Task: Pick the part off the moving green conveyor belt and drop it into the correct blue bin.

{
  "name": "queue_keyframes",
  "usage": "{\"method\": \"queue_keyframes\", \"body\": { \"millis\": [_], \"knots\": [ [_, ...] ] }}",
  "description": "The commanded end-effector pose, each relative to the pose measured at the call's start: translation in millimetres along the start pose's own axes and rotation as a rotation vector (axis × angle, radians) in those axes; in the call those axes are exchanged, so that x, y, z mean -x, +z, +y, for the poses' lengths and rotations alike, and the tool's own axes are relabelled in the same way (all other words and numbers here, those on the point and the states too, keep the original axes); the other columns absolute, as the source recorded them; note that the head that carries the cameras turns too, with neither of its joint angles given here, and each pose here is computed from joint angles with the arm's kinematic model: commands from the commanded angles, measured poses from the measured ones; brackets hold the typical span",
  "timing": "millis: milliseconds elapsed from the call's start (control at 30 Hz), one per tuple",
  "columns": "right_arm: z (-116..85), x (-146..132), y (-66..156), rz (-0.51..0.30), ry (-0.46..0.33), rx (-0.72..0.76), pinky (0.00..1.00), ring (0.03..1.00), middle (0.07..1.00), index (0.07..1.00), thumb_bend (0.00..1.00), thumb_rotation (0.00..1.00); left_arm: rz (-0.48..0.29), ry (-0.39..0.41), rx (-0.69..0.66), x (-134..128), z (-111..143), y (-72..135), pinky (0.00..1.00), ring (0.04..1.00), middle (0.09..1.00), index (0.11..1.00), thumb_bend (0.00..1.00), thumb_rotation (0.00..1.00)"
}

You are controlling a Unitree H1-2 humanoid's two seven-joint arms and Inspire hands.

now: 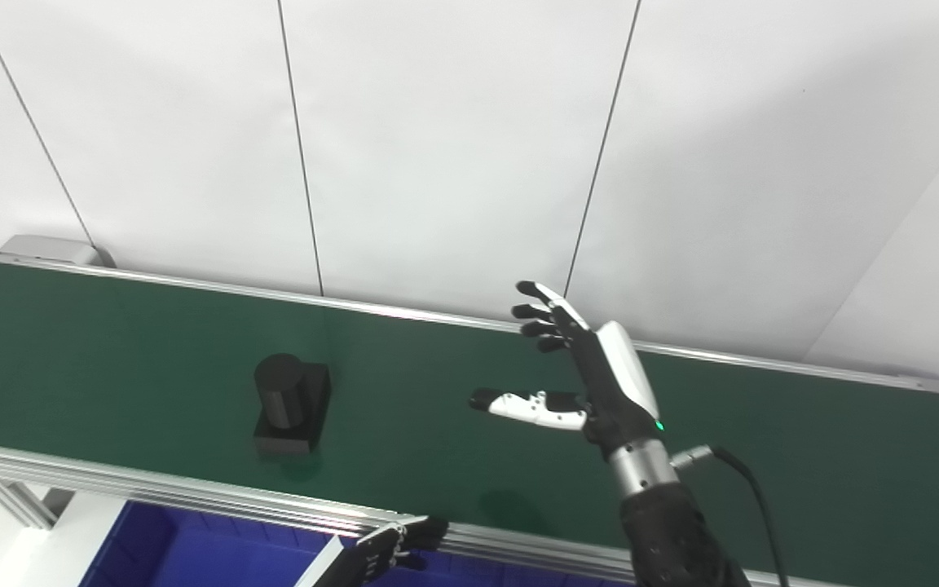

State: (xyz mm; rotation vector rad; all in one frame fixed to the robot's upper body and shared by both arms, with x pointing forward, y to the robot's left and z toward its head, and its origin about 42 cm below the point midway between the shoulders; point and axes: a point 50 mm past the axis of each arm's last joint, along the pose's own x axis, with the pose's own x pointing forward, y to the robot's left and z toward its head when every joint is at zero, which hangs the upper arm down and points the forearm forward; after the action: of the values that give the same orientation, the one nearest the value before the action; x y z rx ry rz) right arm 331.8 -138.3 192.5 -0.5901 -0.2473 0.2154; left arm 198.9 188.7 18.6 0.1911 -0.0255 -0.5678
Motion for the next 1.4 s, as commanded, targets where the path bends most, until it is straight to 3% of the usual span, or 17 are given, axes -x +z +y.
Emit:
{"method": "queue_keyframes", "body": {
  "millis": [0,433,700,1067,1233,1367],
  "knots": [
    [0,-14,18,-0.054,-0.005,-0.002,0.66,0.736,0.797,0.886,0.82,0.38,-0.07,-0.002,-0.011,-7,2,11,0.76,0.816,0.833,0.809,0.93,0.21],
    [33,-48,27,-0.089,0.108,0.007,0.6,0.699,0.797,0.879,0.85,0.45,-0.098,0.0,0.013,-5,-6,19,0.77,0.807,0.825,0.798,0.93,0.21],
    [53,-65,31,-0.085,0.169,0.034,0.58,0.684,0.776,0.862,0.87,0.44,-0.102,0.019,0.034,18,-10,25,0.71,0.793,0.837,0.817,0.91,0.21],
    [82,-78,32,-0.058,0.289,0.078,0.57,0.677,0.795,0.87,0.85,0.42,-0.11,-0.007,0.021,14,-19,27,0.78,0.839,0.86,0.813,0.89,0.22],
    [96,-86,34,-0.063,0.325,0.122,0.57,0.672,0.797,0.86,0.85,0.41,-0.121,-0.015,-0.03,14,-22,33,0.77,0.819,0.848,0.816,0.89,0.24],
    [105,-91,36,-0.033,0.343,0.127,0.55,0.656,0.782,0.848,0.86,0.35,-0.129,-0.024,-0.03,13,-24,34,0.76,0.816,0.848,0.819,0.89,0.22]
  ]
}}
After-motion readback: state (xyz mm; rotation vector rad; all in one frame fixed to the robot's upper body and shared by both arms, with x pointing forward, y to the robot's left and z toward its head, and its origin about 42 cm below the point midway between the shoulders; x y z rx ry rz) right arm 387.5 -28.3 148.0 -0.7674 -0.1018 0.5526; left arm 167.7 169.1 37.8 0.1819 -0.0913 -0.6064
